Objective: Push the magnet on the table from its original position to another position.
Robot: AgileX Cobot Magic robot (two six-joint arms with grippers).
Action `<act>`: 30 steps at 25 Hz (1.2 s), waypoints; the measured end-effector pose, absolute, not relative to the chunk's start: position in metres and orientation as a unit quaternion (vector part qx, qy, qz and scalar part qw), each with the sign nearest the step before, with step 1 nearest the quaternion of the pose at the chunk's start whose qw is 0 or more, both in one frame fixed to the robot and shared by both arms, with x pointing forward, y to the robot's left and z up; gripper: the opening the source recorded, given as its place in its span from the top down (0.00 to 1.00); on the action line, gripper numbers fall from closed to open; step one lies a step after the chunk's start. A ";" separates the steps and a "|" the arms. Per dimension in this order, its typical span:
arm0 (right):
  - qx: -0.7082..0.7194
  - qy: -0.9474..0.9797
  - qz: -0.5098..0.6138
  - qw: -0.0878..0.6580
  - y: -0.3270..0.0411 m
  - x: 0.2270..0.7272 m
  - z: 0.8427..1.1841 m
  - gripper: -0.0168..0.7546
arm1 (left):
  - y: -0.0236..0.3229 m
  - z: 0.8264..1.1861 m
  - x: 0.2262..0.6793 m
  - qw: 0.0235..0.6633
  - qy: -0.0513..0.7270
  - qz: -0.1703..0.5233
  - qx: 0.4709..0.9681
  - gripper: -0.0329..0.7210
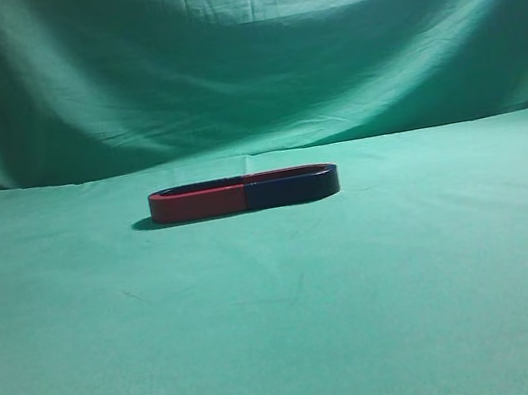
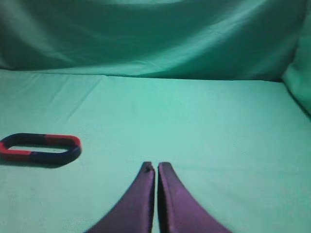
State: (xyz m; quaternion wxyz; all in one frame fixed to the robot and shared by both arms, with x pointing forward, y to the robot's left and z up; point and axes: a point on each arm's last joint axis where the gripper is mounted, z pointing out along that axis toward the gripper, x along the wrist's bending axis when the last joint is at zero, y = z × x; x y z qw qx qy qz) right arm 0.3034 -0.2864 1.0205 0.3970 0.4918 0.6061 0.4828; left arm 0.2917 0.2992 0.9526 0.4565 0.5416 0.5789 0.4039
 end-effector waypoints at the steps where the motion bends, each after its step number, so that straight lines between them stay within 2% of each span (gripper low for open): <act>1: 0.499 0.597 0.479 0.405 -0.289 0.302 1.012 0.98 | 0.299 0.953 0.292 0.456 0.579 0.404 0.542 0.46; 8: 0.532 0.551 0.461 0.448 -0.298 0.292 0.975 0.98 | 0.299 0.953 0.292 0.456 0.579 0.404 0.542 0.46; 13: 0.559 0.552 0.440 0.436 -0.300 0.293 0.953 0.98 | 0.299 0.953 0.292 0.456 0.579 0.404 0.542 0.46; 30: 0.588 0.552 0.426 0.411 -0.301 0.291 0.946 0.98 | 0.299 0.953 0.292 0.456 0.579 0.404 0.542 0.46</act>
